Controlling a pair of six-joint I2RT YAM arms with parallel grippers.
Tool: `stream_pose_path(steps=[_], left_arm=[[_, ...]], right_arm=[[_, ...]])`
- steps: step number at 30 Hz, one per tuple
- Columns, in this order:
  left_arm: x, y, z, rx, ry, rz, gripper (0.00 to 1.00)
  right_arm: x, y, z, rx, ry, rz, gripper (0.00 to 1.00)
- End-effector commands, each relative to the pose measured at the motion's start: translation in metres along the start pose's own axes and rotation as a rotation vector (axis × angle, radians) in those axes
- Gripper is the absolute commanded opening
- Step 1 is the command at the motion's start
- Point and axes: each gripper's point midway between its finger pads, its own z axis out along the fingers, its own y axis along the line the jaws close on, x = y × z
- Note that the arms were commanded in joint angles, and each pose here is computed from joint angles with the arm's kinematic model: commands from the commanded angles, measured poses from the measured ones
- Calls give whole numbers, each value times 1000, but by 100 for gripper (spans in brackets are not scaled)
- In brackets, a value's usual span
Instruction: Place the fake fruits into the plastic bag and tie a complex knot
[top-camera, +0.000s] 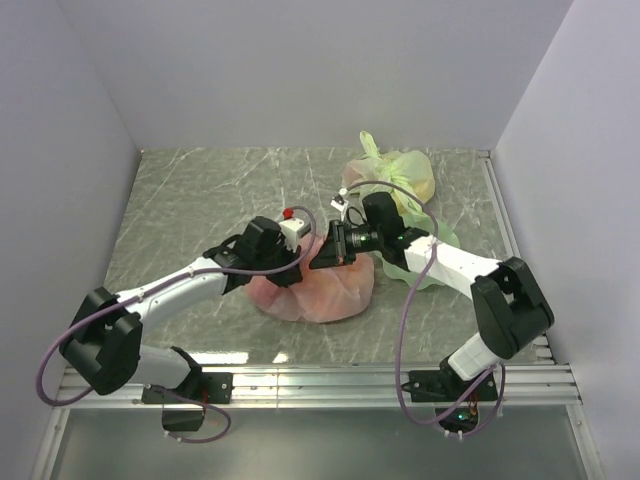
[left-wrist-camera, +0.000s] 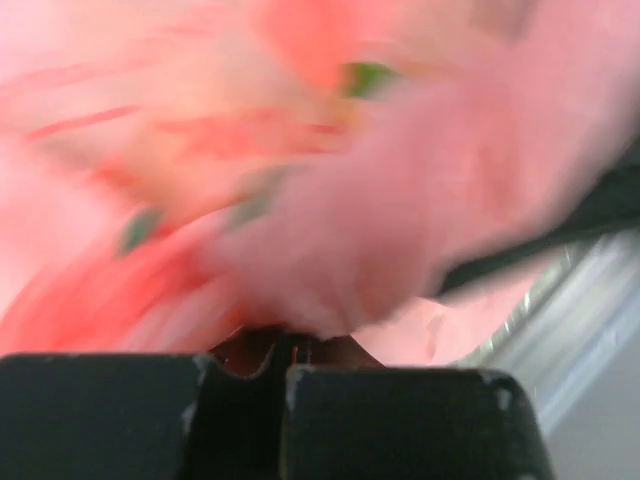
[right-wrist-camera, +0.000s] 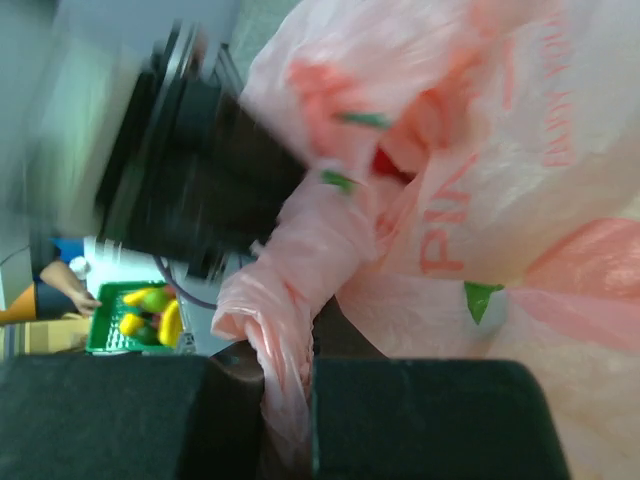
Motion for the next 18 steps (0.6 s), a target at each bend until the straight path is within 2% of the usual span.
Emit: stream_pose_path(steps=[1, 7, 11, 12, 13, 18], left_arm=[[-20, 22, -8, -114, -111, -48, 0], [-29, 9, -15, -23, -154, -12, 0], [-39, 17, -29, 18, -214, -73, 0], [-40, 34, -33, 3, -235, -109, 0], [-41, 31, -37, 52, -237, -111, 0], [-40, 35, -52, 96, -250, -122, 0]], right_arm=[[-18, 50, -14, -140, -94, -50, 0], [-17, 67, -6, -212, -97, -28, 0], [-18, 83, -1, -273, -92, 10, 0], [-17, 82, -1, -274, -92, 12, 0], [-16, 82, -2, -273, -91, 12, 0], [-11, 83, -3, -271, -89, 31, 0]])
